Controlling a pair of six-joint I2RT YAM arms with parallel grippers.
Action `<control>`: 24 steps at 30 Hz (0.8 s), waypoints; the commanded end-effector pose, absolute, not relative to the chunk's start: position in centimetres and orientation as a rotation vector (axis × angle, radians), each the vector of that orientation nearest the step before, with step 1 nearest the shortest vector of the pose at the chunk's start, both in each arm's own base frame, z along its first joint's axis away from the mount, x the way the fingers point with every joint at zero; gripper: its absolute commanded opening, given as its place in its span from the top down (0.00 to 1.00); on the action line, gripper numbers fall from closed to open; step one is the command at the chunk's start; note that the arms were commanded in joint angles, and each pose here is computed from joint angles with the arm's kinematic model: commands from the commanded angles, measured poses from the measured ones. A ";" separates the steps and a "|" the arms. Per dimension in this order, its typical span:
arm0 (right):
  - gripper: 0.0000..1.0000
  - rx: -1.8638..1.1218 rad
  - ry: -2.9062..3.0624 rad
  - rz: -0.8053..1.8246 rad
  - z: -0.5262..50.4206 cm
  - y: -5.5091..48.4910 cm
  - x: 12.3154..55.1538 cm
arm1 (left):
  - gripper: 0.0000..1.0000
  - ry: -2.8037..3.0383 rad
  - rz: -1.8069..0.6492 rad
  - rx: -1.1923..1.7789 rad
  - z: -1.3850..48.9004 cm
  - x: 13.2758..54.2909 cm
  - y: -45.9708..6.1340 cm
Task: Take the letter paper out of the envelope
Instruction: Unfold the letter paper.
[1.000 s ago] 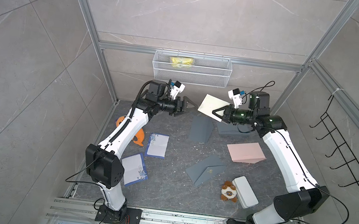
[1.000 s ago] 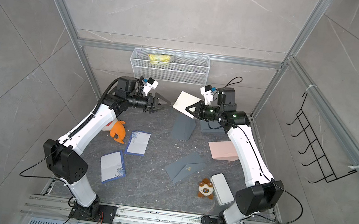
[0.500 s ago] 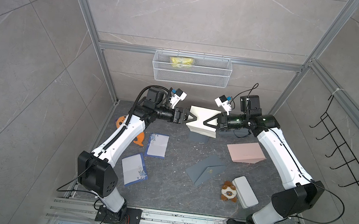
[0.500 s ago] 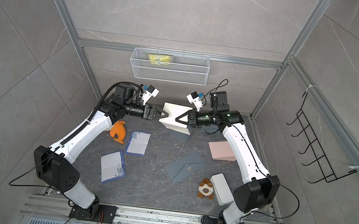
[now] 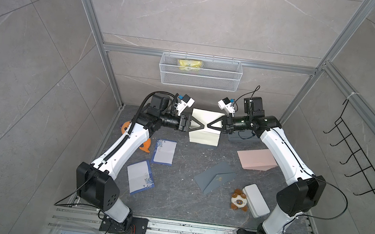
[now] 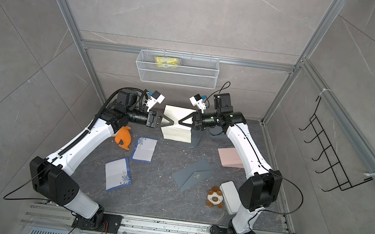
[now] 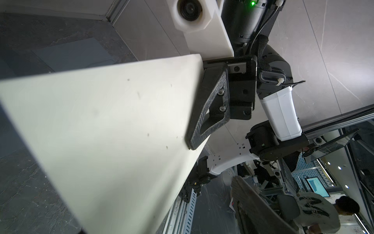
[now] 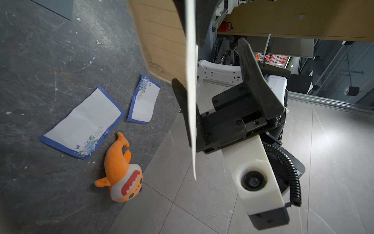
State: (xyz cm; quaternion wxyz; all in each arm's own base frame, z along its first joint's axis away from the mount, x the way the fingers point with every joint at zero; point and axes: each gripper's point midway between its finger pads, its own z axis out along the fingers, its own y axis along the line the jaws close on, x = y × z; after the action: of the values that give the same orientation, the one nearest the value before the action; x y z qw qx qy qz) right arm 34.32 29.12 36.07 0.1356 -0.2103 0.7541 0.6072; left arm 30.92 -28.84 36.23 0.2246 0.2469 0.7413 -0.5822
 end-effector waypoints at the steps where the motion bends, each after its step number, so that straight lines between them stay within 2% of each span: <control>1: 1.00 -0.649 2.136 1.787 37.1 29.7 34.7 | 0.36 1.998 -1.640 0.724 37.8 29.6 -28.8; 16: 1.00 -0.645 2.121 1.808 37.0 29.9 35.0 | 0.78 2.076 -1.598 0.651 36.9 30.8 -28.7; 18: 1.00 -0.647 2.120 1.810 36.9 29.9 34.9 | 0.81 2.080 -1.589 0.643 36.8 31.0 -28.7; 24: 1.00 -0.648 2.124 1.806 36.8 29.8 34.5 | 0.83 2.099 -1.582 0.621 36.4 31.3 -28.8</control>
State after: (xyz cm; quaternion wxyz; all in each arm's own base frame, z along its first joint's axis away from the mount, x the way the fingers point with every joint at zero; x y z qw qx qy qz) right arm 35.45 29.65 36.27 0.1402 -0.2126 0.7430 0.6189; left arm 31.13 -28.59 35.24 0.2087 0.2202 0.7624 -0.5715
